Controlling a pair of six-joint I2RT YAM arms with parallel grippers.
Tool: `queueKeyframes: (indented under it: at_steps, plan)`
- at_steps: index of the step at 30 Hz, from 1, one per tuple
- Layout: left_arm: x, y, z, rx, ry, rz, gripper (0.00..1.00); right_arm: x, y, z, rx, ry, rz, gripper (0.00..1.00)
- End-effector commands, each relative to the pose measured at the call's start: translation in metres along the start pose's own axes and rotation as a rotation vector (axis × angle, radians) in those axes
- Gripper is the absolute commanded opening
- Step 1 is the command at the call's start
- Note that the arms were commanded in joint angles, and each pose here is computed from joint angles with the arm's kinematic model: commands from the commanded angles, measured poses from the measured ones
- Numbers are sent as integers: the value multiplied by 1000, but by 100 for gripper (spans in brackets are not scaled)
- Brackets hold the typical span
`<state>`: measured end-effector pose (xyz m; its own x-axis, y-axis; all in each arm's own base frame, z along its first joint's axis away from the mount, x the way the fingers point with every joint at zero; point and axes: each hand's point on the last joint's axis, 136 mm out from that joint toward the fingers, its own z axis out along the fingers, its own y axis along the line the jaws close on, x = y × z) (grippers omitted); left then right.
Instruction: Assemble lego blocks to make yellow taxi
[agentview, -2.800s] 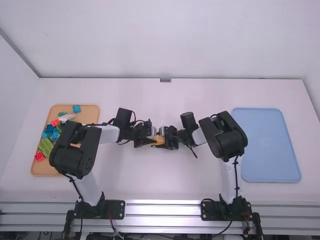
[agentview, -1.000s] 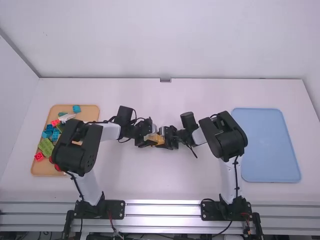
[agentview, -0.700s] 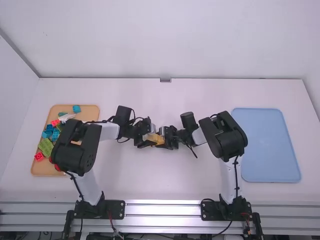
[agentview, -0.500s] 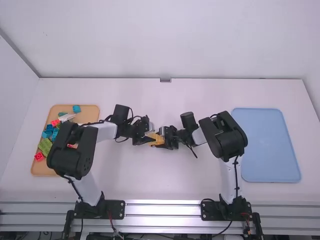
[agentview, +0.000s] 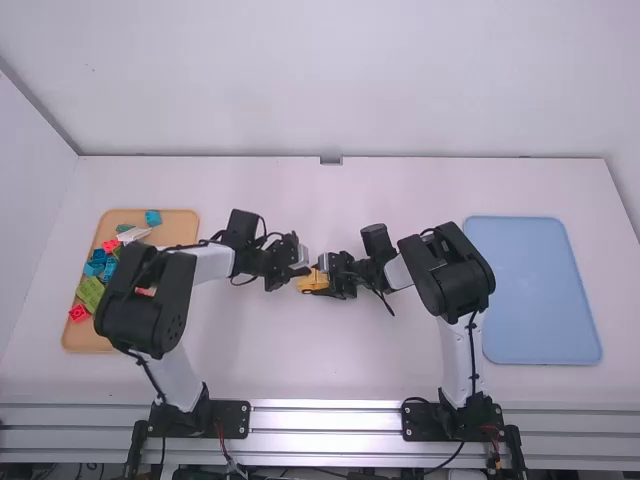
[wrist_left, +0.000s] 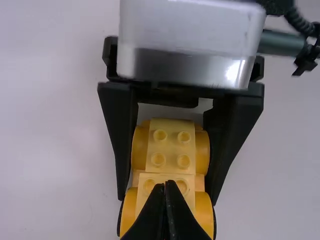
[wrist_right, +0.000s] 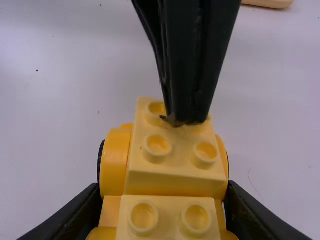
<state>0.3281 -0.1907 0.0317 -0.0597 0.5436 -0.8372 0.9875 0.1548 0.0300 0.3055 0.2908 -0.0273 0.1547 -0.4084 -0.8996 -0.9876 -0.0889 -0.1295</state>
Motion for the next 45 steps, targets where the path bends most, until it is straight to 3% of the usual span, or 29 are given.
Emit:
queueKeyframes:
  at_steps: [1, 10, 17, 22, 27, 28, 29, 30, 31, 33, 36, 37, 45]
  plan:
    - [11, -1, 6, 13, 15, -21, 2, 11, 0, 2, 12, 43, -3, 40]
    - [25, -17, 21, 92, 69, 46, 2, 11, -1, 2, 13, 42, -5, 39]
    - [35, -8, 20, 55, 138, 54, 2, 11, -1, 2, 13, 42, -5, 40]
    - [10, 12, 0, -12, 104, 79, 2, 12, -3, 0, 20, 43, -1, 40]
    - [-46, 31, -51, -68, -1, 89, 2, 14, -4, -2, 27, 47, 5, 41]
    - [-55, 34, -64, -88, -15, 90, 9, 14, -4, -2, 27, 47, 5, 40]
    - [-64, 40, -83, -130, -24, 83, 69, 14, -4, -2, 27, 47, 4, 43]
    - [-64, 40, -83, -130, -24, 83, 69, 14, -4, -2, 27, 47, 4, 43]
    - [-66, 45, -95, -163, -26, 56, 99, 14, -4, -2, 27, 47, 4, 49]
    - [-65, 52, -109, -208, -31, -20, 99, 13, -5, -2, 28, 46, 1, 58]
    - [-55, 62, -126, -258, -41, -160, 99, 12, -5, -2, 29, 41, -3, 95]
    - [-51, 66, -132, -276, -45, -191, 99, 12, -6, -3, 31, 41, 6, 99]
    - [-22, 112, -195, -517, -114, -517, 99, -16, -24, -28, 83, 33, 151, 99]
